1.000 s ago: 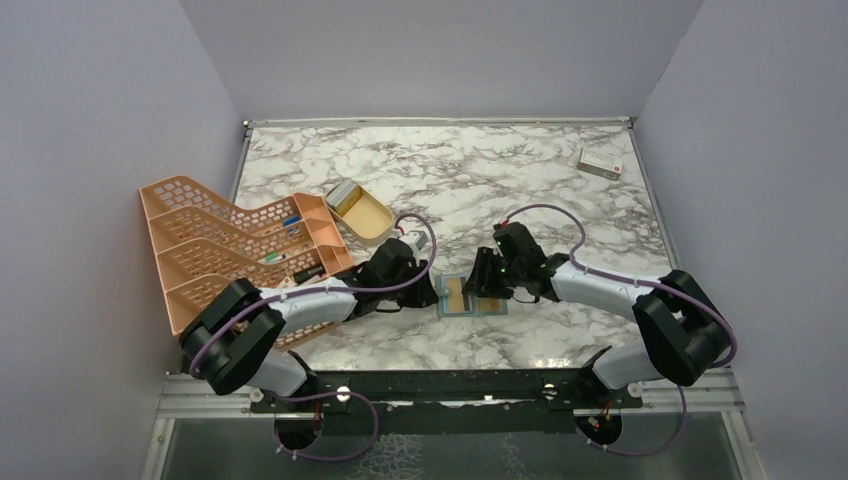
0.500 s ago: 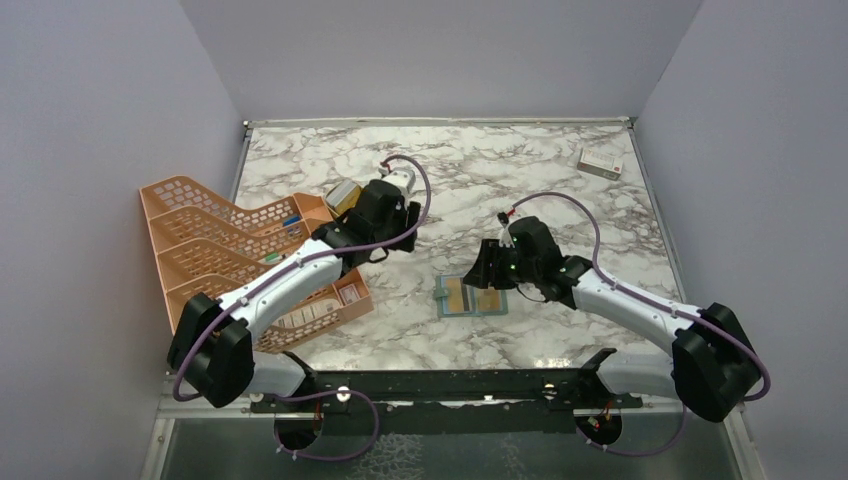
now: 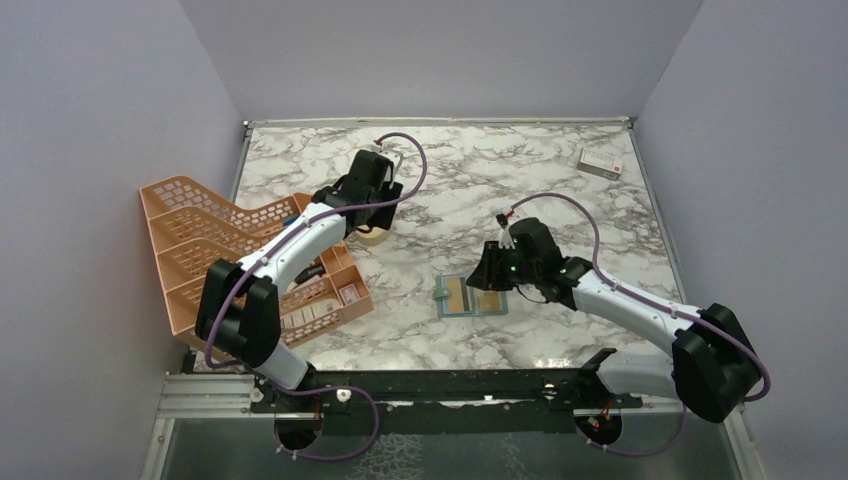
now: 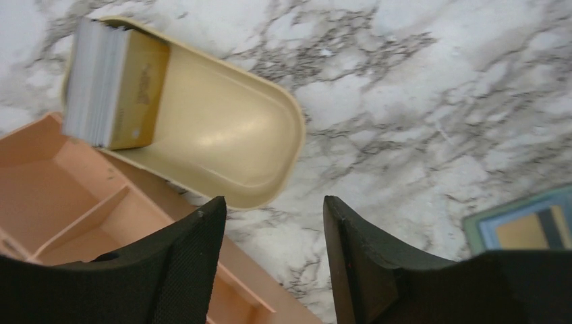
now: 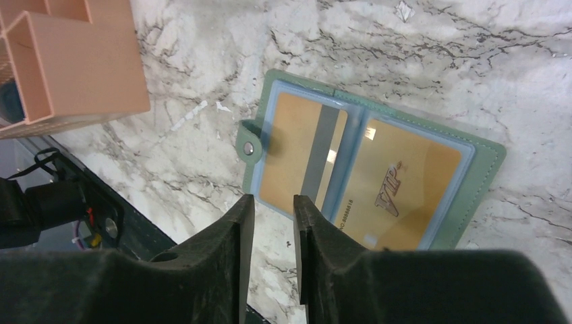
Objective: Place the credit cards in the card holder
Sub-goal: Insert the credit card into the card holder, then turn over the card slot in the card holder.
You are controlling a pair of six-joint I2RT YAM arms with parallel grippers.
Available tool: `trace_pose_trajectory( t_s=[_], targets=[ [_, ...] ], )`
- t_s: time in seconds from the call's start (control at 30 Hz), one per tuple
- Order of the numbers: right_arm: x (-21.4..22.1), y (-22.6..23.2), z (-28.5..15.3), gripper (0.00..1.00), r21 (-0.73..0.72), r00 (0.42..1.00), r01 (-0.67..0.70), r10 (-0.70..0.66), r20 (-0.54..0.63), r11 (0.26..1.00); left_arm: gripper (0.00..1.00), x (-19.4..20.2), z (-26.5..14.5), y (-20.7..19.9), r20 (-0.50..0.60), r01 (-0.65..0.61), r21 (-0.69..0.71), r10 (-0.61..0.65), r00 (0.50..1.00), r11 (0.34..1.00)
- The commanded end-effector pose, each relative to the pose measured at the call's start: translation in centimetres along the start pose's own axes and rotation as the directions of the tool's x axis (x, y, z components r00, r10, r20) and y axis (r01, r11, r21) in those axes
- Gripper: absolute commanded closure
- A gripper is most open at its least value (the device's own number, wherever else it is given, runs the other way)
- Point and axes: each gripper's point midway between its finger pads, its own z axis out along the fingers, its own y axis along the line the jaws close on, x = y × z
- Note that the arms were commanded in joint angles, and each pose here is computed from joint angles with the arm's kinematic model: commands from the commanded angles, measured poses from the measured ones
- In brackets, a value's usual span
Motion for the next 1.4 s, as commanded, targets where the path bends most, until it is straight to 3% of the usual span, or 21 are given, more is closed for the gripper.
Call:
trace_pose_trajectory(
  t_s=[0.0, 0.13, 0.4, 0.6, 0.83, 1.2, 1.37],
  targets=[
    [1.0, 0.2, 1.4, 0.75, -0.018, 0.999, -0.020, 0.019, -0.044, 1.000, 0.47, -1.3, -2.8, -6.4, 0.011, 0.116, 0.350, -0.128, 0.992, 0.930],
    [1.5, -0.6, 2.6, 0.76, 0.013, 0.997, -0.029, 0.030, -0.075, 0.999, 0.52, 0.5, -4.4, -11.9, -0.061, 0.221, 0.564, -0.228, 0.972, 0.796],
    [3.2, -3.3, 4.0, 0.81, 0.116, 0.992, -0.028, 0.042, -0.120, 0.993, 0.59, 5.3, -6.1, -19.7, -0.153, 0.275, 0.672, -0.235, 0.960, 0.687],
    [4.8, -5.1, 4.5, 0.91, 0.174, 0.987, -0.033, 0.059, -0.149, 0.984, 0.62, 8.1, -5.1, -21.4, -0.205, 0.384, 0.671, -0.339, 0.918, 0.635],
    [6.3, -6.4, 4.6, 0.98, 0.205, 0.983, -0.039, 0.074, -0.165, 0.978, 0.50, 10.3, -4.2, -21.7, -0.239, 0.427, 0.654, -0.364, 0.900, 0.625],
    [6.6, -5.4, 5.1, 0.99, 0.147, 0.980, -0.060, 0.086, -0.178, 0.987, 0.44, 11.2, -2.5, -21.2, -0.236, 0.445, 0.606, -0.385, 0.892, 0.660],
    [4.9, -2.7, 4.1, 0.83, 0.046, 0.987, -0.073, 0.079, -0.139, 0.996, 0.44, 11.7, -1.9, -20.7, -0.227, 0.447, 0.577, -0.392, 0.892, 0.683]
  ],
)
